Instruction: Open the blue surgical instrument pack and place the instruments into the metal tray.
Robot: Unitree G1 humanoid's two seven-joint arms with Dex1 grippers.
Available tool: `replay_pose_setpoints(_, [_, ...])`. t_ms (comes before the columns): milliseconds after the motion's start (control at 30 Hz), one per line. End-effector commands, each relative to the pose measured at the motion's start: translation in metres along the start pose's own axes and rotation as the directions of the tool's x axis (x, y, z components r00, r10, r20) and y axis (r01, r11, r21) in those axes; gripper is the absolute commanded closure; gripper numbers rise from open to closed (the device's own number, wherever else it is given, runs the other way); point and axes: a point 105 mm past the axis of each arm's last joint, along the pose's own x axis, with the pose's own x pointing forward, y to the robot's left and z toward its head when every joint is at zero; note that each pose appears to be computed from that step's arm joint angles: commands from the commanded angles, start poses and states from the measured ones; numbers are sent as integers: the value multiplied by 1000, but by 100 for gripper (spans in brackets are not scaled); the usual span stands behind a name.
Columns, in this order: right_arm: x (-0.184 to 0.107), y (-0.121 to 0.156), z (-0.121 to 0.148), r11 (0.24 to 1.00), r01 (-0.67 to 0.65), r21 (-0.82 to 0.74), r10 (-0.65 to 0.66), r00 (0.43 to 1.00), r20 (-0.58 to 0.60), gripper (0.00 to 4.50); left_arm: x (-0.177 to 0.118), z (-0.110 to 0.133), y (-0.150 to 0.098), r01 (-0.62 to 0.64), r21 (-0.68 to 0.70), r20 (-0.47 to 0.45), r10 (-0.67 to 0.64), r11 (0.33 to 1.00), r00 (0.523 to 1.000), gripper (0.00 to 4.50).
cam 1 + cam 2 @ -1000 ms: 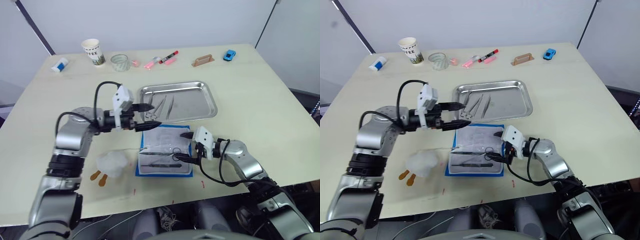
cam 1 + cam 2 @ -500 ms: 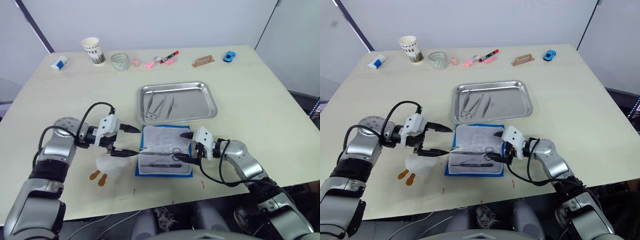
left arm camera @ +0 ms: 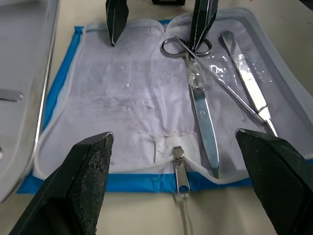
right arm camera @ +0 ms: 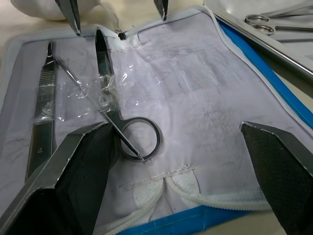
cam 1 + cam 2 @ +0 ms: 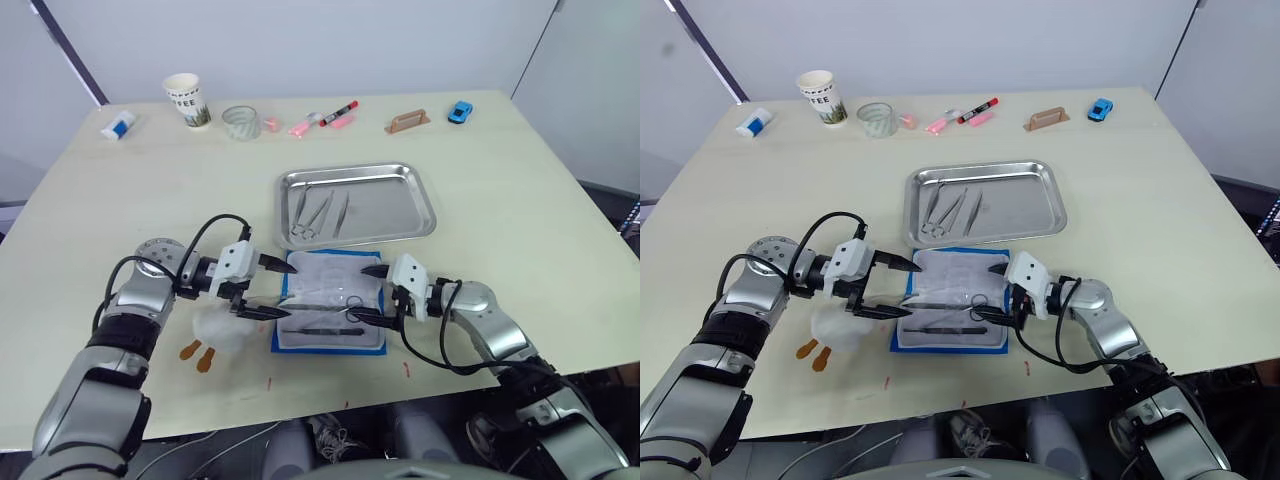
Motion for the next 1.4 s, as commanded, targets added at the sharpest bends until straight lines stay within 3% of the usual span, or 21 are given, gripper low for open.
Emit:
replay_pose_setpoints(33, [-13,7,-37,998,16,62,-9,993,-121,0,-4,3,-3,50,28,-4,-49,998,999,23])
replay_pose_setpoints(333, [-38,9,7,999,6,31,-8,998,66,0,2,10,-2,46,12,69,-47,999,997,23])
replay_pose_setpoints(800, [-93,23,44,1000,8,28,-13,980,196,0,18,25,-4,82,28,162,-86,996,983,23])
replay_pose_setpoints(1067, [-116,24,39,999,32,33,-37,986,164,0,21,28,0,80,42,183,-87,996,979,23])
replay_pose_setpoints(1400, [-118,24,49,1000,18,16,-20,983,183,0,36,19,-3,94,33,186,-99,995,978,23])
